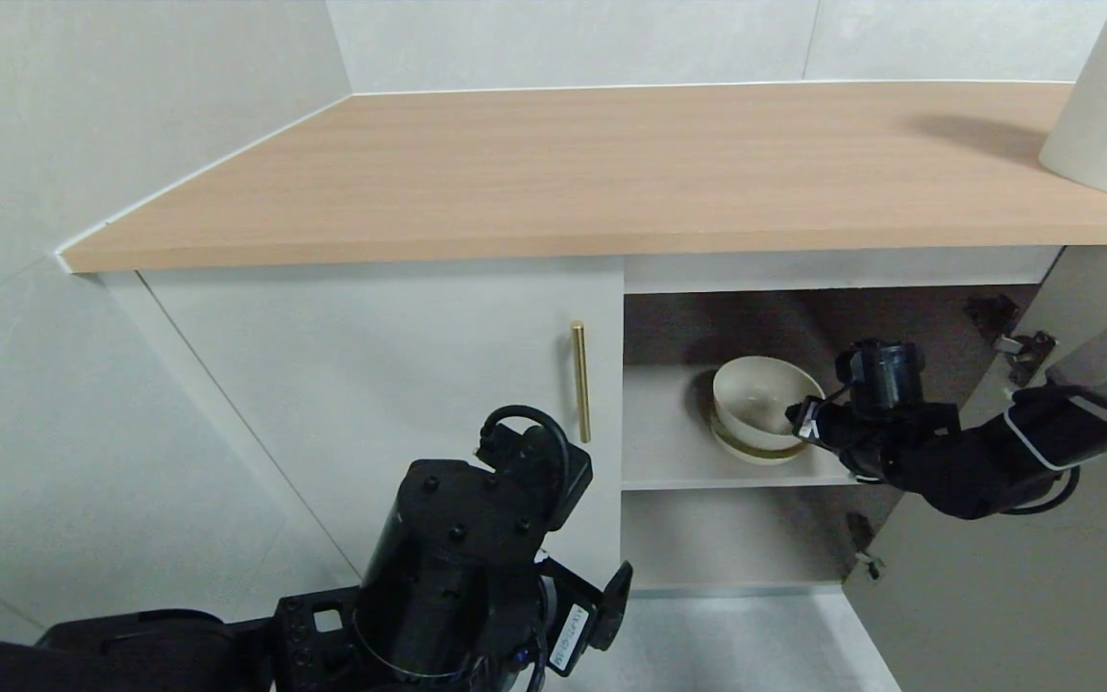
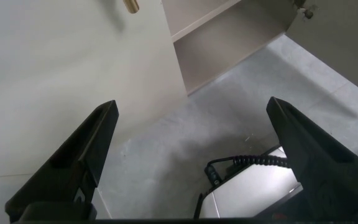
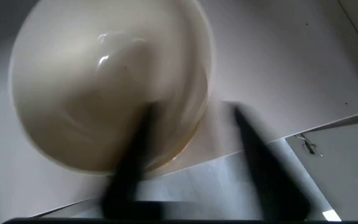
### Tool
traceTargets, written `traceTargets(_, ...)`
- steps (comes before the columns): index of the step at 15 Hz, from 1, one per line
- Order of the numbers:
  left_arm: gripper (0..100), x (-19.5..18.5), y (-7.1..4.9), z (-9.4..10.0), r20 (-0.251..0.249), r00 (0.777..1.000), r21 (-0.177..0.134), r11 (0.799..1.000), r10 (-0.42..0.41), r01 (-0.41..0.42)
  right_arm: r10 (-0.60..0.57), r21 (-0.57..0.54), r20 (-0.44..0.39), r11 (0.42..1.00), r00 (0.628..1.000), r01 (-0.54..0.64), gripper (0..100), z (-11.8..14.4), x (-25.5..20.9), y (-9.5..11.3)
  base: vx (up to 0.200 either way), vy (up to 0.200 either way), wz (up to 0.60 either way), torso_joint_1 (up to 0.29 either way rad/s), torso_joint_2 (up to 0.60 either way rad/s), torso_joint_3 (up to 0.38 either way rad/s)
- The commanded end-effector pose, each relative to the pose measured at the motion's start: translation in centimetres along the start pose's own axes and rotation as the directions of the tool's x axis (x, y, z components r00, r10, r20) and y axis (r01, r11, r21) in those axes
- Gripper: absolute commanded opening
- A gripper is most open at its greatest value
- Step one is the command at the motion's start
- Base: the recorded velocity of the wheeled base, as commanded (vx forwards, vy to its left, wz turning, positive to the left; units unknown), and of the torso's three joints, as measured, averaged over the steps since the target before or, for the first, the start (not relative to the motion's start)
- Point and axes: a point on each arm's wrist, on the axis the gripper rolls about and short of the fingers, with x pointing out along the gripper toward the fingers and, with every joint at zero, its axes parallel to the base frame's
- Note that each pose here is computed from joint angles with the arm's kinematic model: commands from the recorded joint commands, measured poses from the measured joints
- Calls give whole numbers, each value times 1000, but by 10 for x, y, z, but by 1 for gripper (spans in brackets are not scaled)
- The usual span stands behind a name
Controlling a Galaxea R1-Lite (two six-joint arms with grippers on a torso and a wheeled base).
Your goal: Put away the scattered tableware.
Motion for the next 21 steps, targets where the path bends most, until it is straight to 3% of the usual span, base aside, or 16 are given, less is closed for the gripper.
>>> traceTargets(1, 100, 0, 1, 0, 1, 1000, -1, 1000, 2, -2, 5, -1, 0, 1000, 1000, -5, 100, 0, -3, 1, 0, 0, 0, 0, 0, 0)
traceTargets(3, 100, 0, 2, 0, 0, 1000, -8, 1000, 6, -6, 11, -4, -2, 1000, 1000, -12, 100, 1, -8, 3, 0, 0, 0, 0, 0, 0)
traceTargets(6, 100, -3, 17, 9, 40, 998, -79, 996, 44, -41, 54, -38, -94, 998, 994, -58, 100, 0, -43, 2, 0, 0, 0, 0, 0, 0)
traceTargets(8, 100, -13, 46, 15, 74, 990, -158, 982, 116, -104, 144, -90, -191, 982, 971, -163, 100, 2, -98, -3, 0, 0, 0, 0, 0, 0)
traceTargets(10, 100, -30, 80, 10, 82, 973, -221, 956, 217, -194, 178, -178, -204, 960, 963, -215, 100, 5, -148, -13, 0, 0, 0, 0, 0, 0)
traceTargets(12, 100, -65, 101, 9, 144, 952, -271, 936, 269, -223, 233, -192, -203, 943, 951, -272, 100, -2, -187, -23, 0, 0, 0, 0, 0, 0)
traceTargets(13, 100, -75, 104, 7, 161, 949, -278, 935, 272, -221, 257, -193, -191, 937, 947, -293, 100, -1, -199, -24, 0, 0, 0, 0, 0, 0)
traceTargets(15, 100, -87, 125, -4, 124, 934, -306, 908, 336, -286, 295, -168, -204, 929, 933, -331, 100, 3, -226, -35, 0, 0, 0, 0, 0, 0)
traceTargets(16, 100, -88, 125, -6, 115, 938, -303, 911, 328, -282, 311, -154, -238, 923, 920, -352, 100, -3, -229, -40, 0, 0, 0, 0, 0, 0)
traceTargets(19, 100, -87, 125, -7, 110, 937, -300, 910, 330, -285, 336, -158, -233, 913, 912, -377, 100, -7, -243, -50, 0, 0, 0, 0, 0, 0)
traceTargets(21, 100, -80, 124, -8, 87, 942, -281, 915, 324, -289, 329, -174, -277, 907, 903, -384, 100, -16, -240, -49, 0, 0, 0, 0, 0, 0)
